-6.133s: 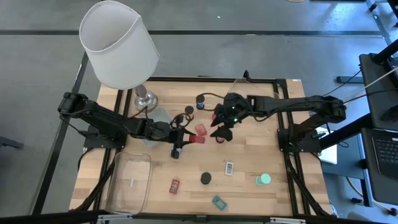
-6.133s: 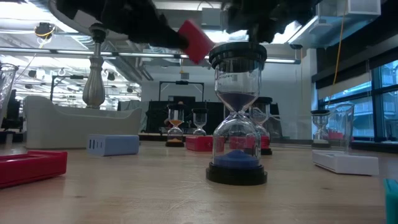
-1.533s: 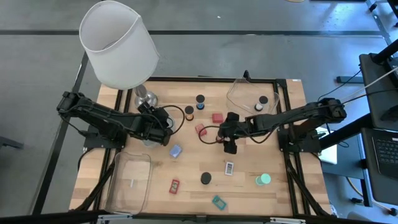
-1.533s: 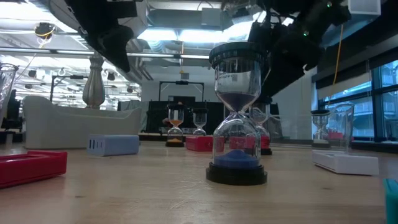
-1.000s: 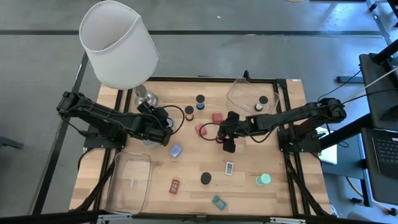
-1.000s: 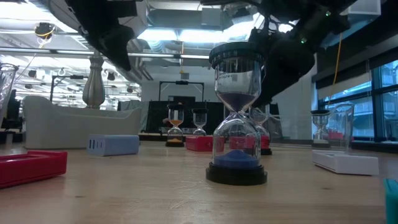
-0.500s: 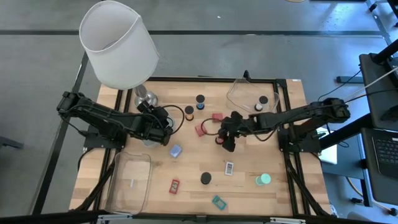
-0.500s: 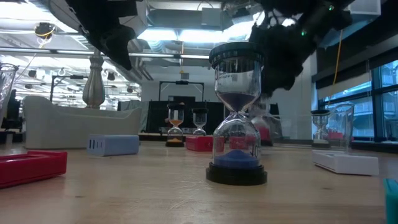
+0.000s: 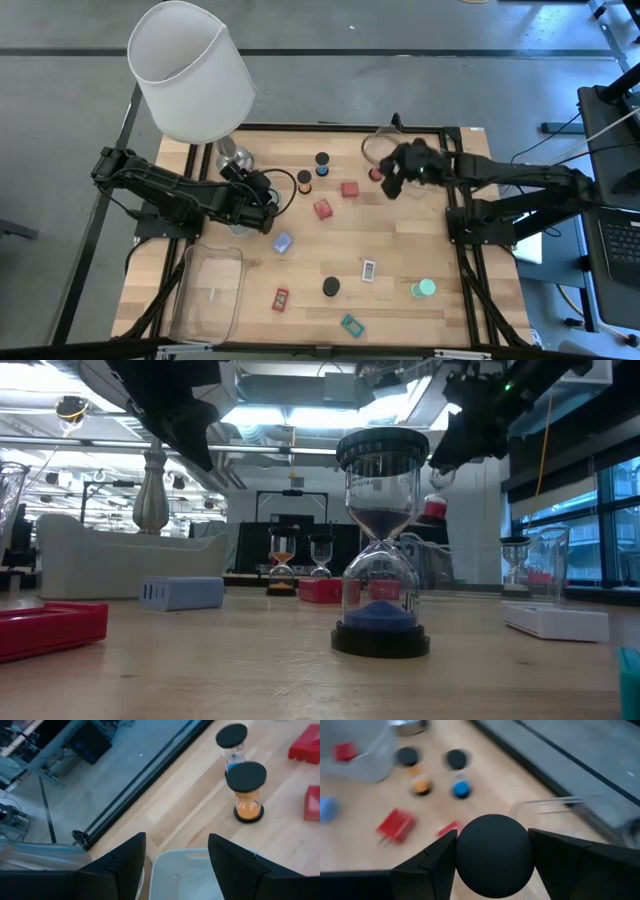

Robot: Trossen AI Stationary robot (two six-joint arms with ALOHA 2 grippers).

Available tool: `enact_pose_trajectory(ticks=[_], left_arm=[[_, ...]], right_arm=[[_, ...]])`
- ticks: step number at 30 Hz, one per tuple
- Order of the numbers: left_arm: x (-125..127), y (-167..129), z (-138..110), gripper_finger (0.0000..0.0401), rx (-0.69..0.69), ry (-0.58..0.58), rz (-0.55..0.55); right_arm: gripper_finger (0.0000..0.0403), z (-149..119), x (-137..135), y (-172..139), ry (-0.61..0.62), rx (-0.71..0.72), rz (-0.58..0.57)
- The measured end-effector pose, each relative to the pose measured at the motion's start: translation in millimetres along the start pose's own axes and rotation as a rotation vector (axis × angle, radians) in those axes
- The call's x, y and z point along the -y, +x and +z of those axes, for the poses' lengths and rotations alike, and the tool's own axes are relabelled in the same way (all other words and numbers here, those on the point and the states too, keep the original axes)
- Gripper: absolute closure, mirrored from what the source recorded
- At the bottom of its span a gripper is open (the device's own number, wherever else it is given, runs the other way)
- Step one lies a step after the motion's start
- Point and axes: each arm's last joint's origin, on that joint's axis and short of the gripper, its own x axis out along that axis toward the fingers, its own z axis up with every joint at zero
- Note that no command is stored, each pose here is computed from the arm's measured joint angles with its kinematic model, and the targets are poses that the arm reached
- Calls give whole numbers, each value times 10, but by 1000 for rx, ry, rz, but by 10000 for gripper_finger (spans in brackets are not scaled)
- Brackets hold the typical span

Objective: Pick & Place Office items
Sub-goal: Put the red hourglass into the top transparent bin

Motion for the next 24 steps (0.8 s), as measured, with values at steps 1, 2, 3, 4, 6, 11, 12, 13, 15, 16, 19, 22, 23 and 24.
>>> enact_pose_trajectory(ticks=[1,2,3,4,6,11,12,13,15,16,19,22,23,24], left_arm=[[0,0,3,188,7,-2,5],[2,0,7,187,12,-6,6],[5,0,9,187,15,-10,5],[8,0,12,187,17,-14,3],[10,-1,14,189,18,-16,2],[8,0,16,191,22,-16,6],[8,0,16,191,24,-16,7],[6,0,17,191,27,-17,10],[6,0,19,191,33,-17,15],[7,0,20,191,35,-19,16],[6,0,20,191,37,-19,18],[7,0,20,191,35,-18,16],[7,0,20,191,35,-15,16],[6,0,20,191,35,-3,16]], right_arm=[[188,17,65,18,5,-1,-21],[188,32,135,39,13,-2,-48],[188,46,202,60,21,-5,-74],[188,57,262,85,34,-9,-97],[188,73,386,145,61,-21,-150],[188,89,623,372,138,-68,-219],[188,83,648,444,151,-85,-217],[188,83,667,521,158,-93,-217],[188,66,699,698,151,-120,-225],[188,47,714,782,147,-139,-231],[188,-19,777,993,143,-192,-257],[188,-85,838,1142,146,-238,-278],[188,-105,849,1176,146,-252,-283],[188,-110,860,1202,149,-252,-287]])
